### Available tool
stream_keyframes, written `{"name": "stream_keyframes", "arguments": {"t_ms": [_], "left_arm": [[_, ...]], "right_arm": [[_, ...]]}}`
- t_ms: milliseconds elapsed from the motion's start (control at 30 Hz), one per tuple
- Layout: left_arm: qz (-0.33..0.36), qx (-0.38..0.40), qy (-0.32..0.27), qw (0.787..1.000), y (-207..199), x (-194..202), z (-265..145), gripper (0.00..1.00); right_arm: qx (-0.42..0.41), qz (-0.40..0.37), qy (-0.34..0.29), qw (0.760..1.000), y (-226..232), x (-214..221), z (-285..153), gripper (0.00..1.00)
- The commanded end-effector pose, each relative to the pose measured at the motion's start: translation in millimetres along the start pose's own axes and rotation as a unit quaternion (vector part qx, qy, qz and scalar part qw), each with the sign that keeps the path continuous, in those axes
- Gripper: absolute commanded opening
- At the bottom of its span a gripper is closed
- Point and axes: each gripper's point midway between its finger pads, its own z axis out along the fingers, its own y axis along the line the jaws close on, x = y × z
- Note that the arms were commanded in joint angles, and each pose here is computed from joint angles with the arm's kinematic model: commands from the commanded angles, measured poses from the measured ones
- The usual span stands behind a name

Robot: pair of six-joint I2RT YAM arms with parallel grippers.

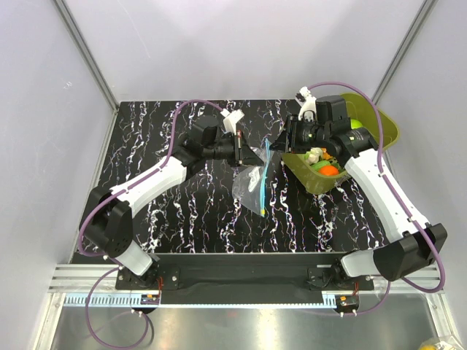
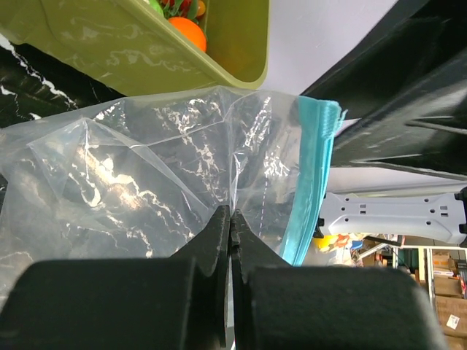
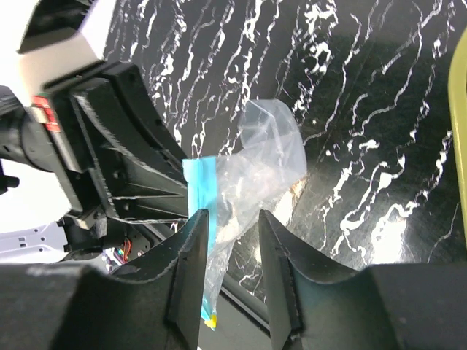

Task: Place the food in the zip-top bag and seal the zipper
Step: Open the zipper of the food storage bag.

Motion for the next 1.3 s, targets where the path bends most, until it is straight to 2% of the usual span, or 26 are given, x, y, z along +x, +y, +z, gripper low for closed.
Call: {"name": "stream_keyframes", "arguments": {"t_ms": [0,700,1033,1267], "left_arm": [[0.038,0.020,-0.030,0.999,-26.9,-19.8,-7.9,0.00],[0.042,0.027,-0.033,0.998,-32.5,-23.2,-8.0,0.00],[0.046,0.042,-0.041,0.997,-42.1,-26.9,-10.6,0.00],[0.052,0.054,-0.050,0.996,-50.8,-31.7,-13.6,0.00]], "right_arm": [[-0.039,-0.033,-0.041,0.998,21.9,-14.4,-14.1,0.42],[-0.042,-0.029,-0.020,0.998,19.9,-5.1,-4.5,0.42],[-0.021,-0.017,-0.004,1.000,7.4,4.0,2.5,0.37],[0.016,-0.004,0.010,1.000,-7.5,9.8,6.2,0.27]]}}
